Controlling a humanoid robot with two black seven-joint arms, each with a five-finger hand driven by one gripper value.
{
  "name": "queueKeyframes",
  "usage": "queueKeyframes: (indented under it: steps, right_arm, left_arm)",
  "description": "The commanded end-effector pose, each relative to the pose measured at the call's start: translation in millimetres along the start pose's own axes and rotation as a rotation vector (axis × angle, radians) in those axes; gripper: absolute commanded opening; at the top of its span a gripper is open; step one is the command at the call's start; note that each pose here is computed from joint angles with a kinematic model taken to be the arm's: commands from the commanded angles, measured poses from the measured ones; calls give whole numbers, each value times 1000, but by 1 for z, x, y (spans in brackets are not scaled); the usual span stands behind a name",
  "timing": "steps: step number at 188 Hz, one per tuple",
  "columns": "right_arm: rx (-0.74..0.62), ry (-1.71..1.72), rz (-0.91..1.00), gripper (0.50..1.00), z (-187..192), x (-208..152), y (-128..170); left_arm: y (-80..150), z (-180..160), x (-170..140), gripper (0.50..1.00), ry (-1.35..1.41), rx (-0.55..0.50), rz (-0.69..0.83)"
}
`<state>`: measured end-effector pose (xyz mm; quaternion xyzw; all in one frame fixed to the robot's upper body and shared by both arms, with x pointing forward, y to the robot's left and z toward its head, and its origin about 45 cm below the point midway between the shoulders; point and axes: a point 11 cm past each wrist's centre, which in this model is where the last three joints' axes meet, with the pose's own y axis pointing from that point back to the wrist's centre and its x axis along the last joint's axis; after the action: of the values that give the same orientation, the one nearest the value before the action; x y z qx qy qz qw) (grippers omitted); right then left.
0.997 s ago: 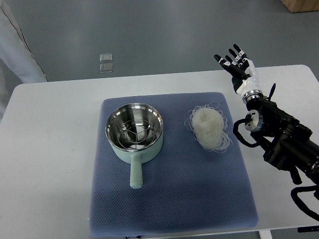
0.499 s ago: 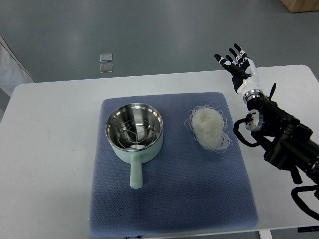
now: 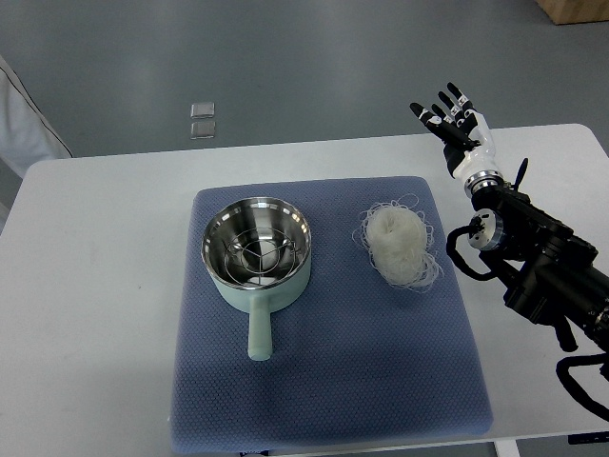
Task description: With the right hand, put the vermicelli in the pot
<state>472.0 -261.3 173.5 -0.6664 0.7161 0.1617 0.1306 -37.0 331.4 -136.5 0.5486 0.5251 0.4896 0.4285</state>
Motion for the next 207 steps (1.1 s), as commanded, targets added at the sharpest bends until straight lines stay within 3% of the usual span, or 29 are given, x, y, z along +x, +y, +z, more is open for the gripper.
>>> queueKeyframes:
  steps: [1,100,139,207]
  right_arm:
    - [-3,5,-4,930,2,-1,1]
    - [34,74,-58,930,-21,-7,-8]
    - [72,410,-226,930,-47,-16,-11]
    - [32,1059,-676,930,-82,-20,11]
  left_arm:
    - [0,2,0,1000,-1,-3,0]
    - [0,2,0,1000,2,-4,-1]
    - [0,2,0,1000,2,-4,-1]
    - [0,2,0,1000,2,-4,0]
